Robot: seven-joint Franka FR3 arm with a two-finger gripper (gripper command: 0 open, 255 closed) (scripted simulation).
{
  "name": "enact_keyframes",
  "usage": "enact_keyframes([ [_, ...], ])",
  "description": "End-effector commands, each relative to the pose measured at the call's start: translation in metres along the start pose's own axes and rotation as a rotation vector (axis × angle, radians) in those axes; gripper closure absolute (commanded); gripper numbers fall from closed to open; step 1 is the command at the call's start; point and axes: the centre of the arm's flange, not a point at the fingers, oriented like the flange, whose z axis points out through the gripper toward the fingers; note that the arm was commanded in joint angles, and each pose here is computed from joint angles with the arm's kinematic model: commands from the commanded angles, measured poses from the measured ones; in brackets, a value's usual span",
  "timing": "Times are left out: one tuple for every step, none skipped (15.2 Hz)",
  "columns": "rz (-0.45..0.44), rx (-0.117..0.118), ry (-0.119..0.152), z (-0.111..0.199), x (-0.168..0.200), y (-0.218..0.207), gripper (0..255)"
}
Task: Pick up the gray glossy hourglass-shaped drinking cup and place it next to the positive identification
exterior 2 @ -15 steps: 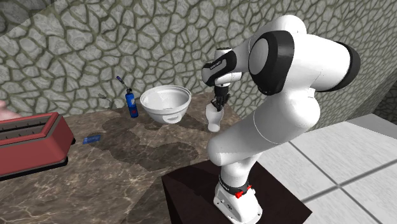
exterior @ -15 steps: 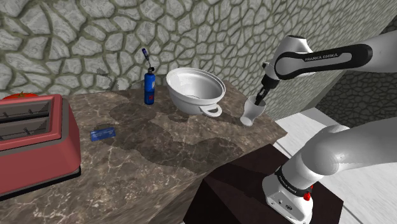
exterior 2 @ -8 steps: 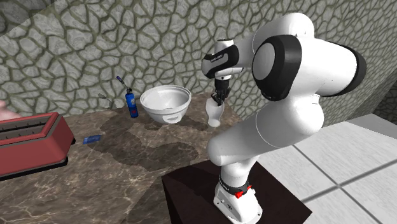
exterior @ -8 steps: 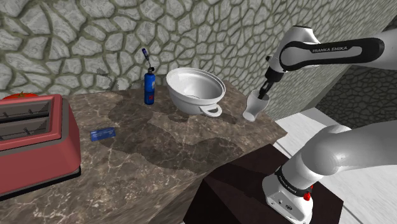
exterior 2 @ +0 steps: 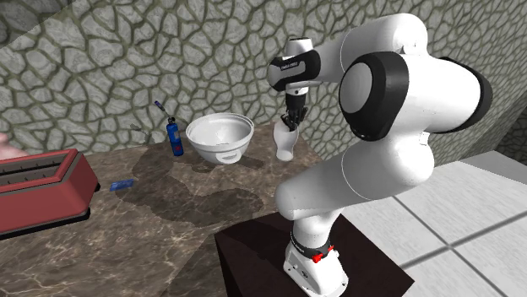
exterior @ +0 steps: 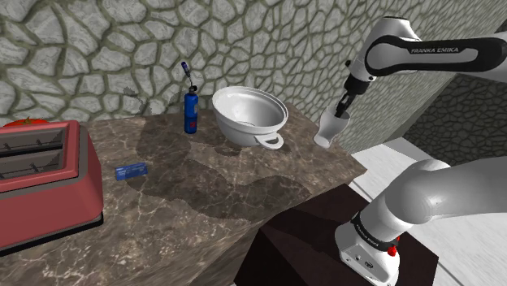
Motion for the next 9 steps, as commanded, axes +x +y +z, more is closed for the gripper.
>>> enact_keyframes([
  [0.000, 0.000, 0.000, -0.011, 0.001, 0.001, 255],
  [0.000, 0.000, 0.000, -0.016, 0.001, 0.001, 255],
  [0.000, 0.000, 0.000, -0.022, 0.001, 0.001, 255],
  [0.000, 0.000, 0.000, -0.027, 0.001, 0.002, 255],
  [0.000, 0.000, 0.000, -0.032, 0.001, 0.002, 255],
  [0.000, 0.000, 0.000, -0.037, 0.001, 0.002, 255],
  [0.000, 0.000, 0.000, -0.043, 0.001, 0.002, 255],
  [0.000, 0.000, 0.000, -0.048, 0.001, 0.003, 255],
  [0.000, 0.000, 0.000, -0.053, 0.001, 0.003, 255],
])
